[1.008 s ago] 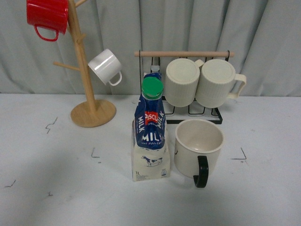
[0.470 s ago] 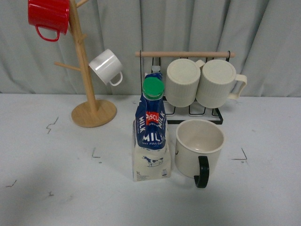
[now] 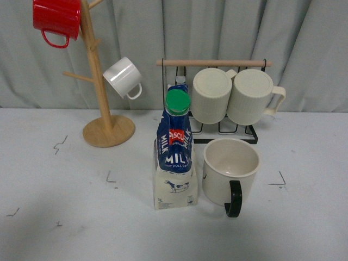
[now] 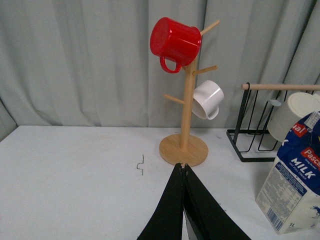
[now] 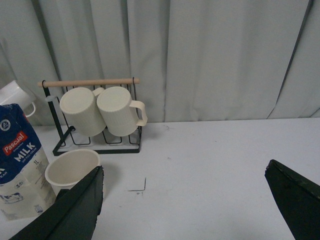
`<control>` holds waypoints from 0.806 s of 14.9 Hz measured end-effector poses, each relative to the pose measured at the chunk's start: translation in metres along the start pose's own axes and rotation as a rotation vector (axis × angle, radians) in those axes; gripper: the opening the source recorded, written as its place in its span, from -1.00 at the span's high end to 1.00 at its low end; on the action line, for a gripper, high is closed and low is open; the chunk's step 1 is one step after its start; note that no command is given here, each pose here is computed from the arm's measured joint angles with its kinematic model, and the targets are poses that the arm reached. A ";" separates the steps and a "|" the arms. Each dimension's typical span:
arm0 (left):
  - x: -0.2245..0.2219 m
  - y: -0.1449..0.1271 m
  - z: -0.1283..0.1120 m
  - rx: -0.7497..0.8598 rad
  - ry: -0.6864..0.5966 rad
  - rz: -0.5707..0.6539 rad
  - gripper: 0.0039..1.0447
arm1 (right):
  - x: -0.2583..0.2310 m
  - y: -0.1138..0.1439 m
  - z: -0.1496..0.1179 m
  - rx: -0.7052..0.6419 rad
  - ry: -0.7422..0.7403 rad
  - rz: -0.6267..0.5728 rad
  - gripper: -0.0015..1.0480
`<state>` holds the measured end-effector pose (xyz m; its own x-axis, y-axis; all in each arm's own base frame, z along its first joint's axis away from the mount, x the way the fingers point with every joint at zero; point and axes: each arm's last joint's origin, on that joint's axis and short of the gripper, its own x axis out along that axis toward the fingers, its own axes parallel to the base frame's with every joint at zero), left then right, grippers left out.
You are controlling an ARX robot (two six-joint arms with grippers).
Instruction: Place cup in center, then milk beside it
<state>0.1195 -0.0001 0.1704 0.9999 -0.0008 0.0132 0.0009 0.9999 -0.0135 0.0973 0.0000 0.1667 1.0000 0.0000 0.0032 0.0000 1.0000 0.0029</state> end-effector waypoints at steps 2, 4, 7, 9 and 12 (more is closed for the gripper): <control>-0.003 0.000 0.000 0.000 0.003 0.000 0.97 | 0.000 0.000 0.000 0.000 0.000 0.000 -0.87; -0.006 0.000 0.000 0.000 -0.001 0.000 0.97 | 0.000 0.000 0.000 0.000 0.000 0.000 -0.87; -0.010 0.000 0.000 0.000 0.000 0.000 0.97 | 0.000 0.000 0.000 0.000 0.000 0.000 -0.87; -0.012 0.000 -0.001 0.000 0.010 0.000 0.97 | 0.000 0.000 0.000 0.000 0.000 0.000 -0.87; -0.022 0.000 -0.004 0.000 0.018 0.001 0.97 | 0.000 0.000 0.000 0.000 0.000 0.000 -0.87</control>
<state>0.0975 -0.0001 0.1660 1.0000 0.0004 -0.0051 -0.0005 0.9999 -0.0139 0.0973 0.0000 0.1668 1.0000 0.0000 0.0036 0.0000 1.0000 0.0029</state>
